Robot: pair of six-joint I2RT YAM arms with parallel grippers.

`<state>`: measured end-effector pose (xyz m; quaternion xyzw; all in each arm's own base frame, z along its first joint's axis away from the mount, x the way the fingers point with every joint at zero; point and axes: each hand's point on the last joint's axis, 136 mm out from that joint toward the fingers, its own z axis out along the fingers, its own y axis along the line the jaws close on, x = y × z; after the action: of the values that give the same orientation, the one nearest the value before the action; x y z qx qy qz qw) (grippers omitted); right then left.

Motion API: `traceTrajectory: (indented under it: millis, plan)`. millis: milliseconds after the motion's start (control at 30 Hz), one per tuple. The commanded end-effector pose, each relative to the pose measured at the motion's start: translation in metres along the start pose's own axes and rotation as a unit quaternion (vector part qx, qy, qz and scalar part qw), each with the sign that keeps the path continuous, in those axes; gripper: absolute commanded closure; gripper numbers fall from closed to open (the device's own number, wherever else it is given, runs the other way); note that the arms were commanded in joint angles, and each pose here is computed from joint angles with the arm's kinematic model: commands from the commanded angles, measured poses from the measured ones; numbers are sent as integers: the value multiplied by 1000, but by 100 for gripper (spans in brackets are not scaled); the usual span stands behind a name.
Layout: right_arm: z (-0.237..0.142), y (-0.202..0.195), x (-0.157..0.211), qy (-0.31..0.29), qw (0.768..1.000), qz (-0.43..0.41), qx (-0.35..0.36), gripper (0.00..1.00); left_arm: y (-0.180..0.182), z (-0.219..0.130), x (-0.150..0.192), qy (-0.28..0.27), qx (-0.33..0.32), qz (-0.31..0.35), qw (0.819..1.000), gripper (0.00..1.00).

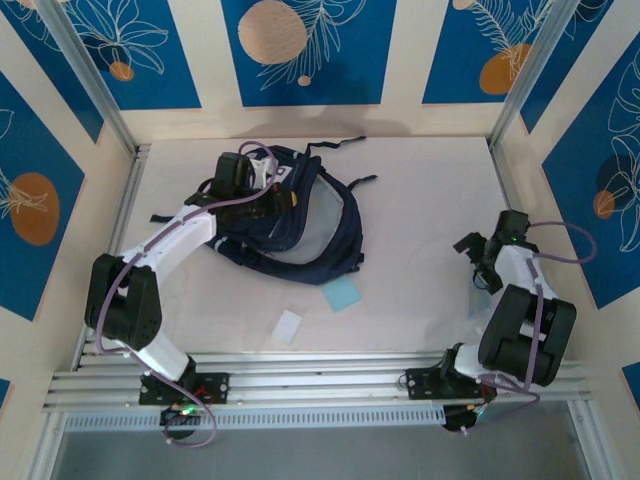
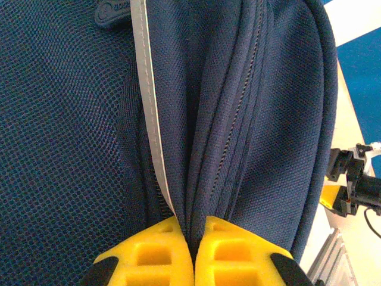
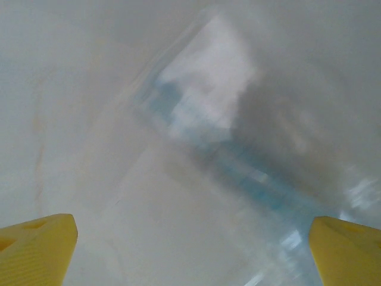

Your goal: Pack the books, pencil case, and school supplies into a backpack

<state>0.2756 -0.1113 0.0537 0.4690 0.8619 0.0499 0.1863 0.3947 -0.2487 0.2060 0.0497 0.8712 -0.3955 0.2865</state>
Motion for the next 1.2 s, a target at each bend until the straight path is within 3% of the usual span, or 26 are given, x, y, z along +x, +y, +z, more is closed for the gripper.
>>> traceTrajectory:
  millis: [0, 133, 300, 533, 900, 1033, 1167]
  plan:
    - [9, -19, -9, 7, 1000, 10, 24, 1, -22, -12, -7, -10, 36, 15, 999, 100]
    - [17, -34, -9, 10, 999, 25, 47, 0, -23, -13, -7, -10, 37, 16, 999, 100]
    - [26, -18, 21, 65, 998, 15, 20, 0, -23, -11, -7, -10, 41, 13, 999, 100]
    - [12, 44, 56, 97, 993, -36, -48, 1, -24, -11, -7, -10, 45, 9, 999, 100]
    - [18, 136, 115, 145, 979, -114, -87, 1, -23, -18, -4, -13, 35, 19, 999, 100]
    - [3, 149, 109, 127, 975, -166, -79, 1, -23, -19, -3, -13, 33, 24, 999, 100]
    - [-10, 130, 70, 66, 971, -226, -32, 1, -23, -20, -3, -14, 32, 26, 999, 100]
